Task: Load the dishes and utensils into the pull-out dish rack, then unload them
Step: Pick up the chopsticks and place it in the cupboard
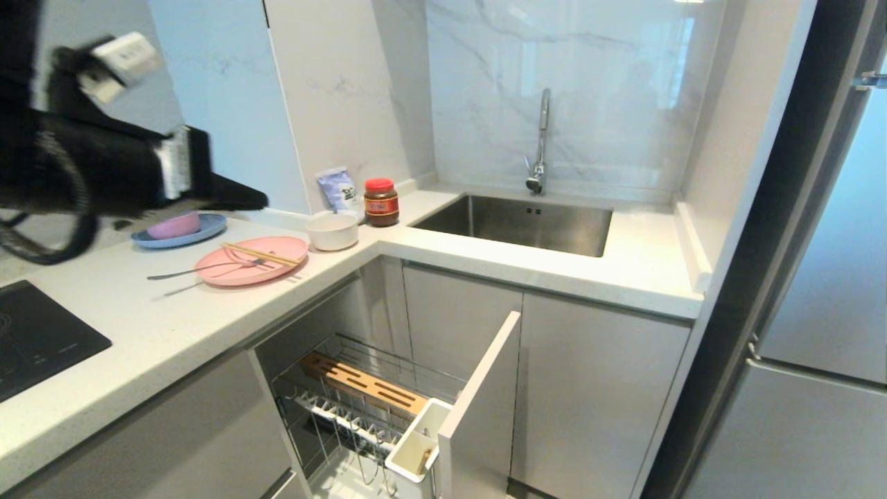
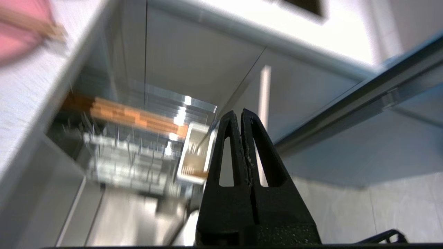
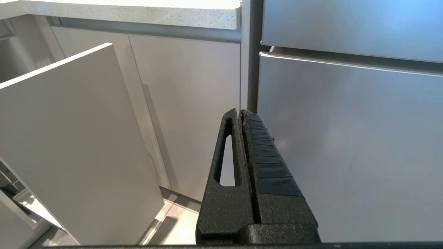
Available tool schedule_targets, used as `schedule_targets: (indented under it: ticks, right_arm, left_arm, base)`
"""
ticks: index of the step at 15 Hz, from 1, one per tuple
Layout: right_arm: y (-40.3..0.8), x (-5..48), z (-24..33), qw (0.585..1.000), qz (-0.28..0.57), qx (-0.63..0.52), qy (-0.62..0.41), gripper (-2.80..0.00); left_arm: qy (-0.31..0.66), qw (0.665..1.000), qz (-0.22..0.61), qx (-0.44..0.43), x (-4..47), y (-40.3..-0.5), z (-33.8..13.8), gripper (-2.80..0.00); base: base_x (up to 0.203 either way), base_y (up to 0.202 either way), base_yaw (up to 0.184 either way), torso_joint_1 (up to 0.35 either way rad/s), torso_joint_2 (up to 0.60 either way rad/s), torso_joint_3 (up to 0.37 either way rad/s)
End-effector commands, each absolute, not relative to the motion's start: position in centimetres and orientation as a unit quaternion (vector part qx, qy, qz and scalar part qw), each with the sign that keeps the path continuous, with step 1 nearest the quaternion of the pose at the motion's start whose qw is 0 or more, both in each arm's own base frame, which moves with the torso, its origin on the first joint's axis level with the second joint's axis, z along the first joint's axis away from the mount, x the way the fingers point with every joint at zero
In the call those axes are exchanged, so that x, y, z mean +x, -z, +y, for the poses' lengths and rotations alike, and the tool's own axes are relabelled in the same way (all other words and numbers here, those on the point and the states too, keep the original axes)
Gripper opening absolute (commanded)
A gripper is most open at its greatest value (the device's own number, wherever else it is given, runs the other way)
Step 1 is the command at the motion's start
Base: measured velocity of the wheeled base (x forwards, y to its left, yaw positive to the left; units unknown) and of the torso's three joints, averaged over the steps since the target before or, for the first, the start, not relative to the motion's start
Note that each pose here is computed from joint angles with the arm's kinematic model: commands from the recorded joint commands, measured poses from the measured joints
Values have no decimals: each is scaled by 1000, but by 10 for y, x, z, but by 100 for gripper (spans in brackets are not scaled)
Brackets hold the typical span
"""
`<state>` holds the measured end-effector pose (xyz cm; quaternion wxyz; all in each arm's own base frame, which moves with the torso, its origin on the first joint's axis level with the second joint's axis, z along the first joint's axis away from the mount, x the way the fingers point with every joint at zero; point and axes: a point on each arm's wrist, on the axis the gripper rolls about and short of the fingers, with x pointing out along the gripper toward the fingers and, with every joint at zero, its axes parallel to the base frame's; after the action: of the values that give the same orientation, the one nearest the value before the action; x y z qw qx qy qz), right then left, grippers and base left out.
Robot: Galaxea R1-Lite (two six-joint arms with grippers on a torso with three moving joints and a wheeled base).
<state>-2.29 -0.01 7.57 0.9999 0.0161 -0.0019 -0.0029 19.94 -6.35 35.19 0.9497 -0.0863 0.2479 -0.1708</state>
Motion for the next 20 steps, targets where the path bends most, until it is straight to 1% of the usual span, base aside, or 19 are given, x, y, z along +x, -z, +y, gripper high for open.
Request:
schedule_targets:
  ticks: [1,2,4,6,7,9,12,14,16,19,20]
  right_arm:
    - [-75,-23,0,1000,-3,16,3,-280]
    - [-76,-23,0,1000,-3,16,3,-280]
    - [-76,-23,0,1000,-3,16,3,-280]
    - [-75,-23,0,1000,-2,16,3,-280]
    - [-76,-23,0,1000,-3,16,3,-280]
    - [-75,-23,0,1000,-3,16,3,-280]
    - [-75,-23,0,1000,-2,16,3,-280]
    - [-75,-23,0,1000,-2,16,3,-280]
    - [-75,-23,0,1000,-2,16,3,-280]
    - [-76,-23,0,1000,-3,16,3,-280]
    - [-75,-23,0,1000,-3,16,3,-280]
  left_arm:
    - [185,973,112,-83,95,-392,-29,-280]
    - [178,980,68,-63,61,-395,-17,-280]
    - [148,989,-8,-23,-2,-390,-3,-280]
    - [126,990,-62,11,-51,-369,1,-280]
    - [115,990,-73,25,-63,-349,1,-280]
    - [90,992,-77,40,-74,-304,0,-280]
    - [64,994,-79,49,-83,-219,-1,-280]
    - [53,996,-62,48,-72,-168,-2,-280]
    - [32,998,-43,32,-48,-132,-1,-280]
    - [14,997,-53,51,-23,-87,-1,-280]
    - [14,998,-32,49,-20,-77,-1,-280]
  base:
    - [0,0,0,0,0,0]
    - [0,0,0,0,0,0]
    - [0,0,0,0,0,0]
    - [0,0,0,0,0,0]
    - [0,0,0,0,0,0]
    - [0,0,0,0,0,0]
    - [0,0,0,0,0,0]
    - [0,0,0,0,0,0]
    - [0,0,0,0,0,0]
    - [0,0,0,0,0,0]
    - [0,0,0,0,0,0]
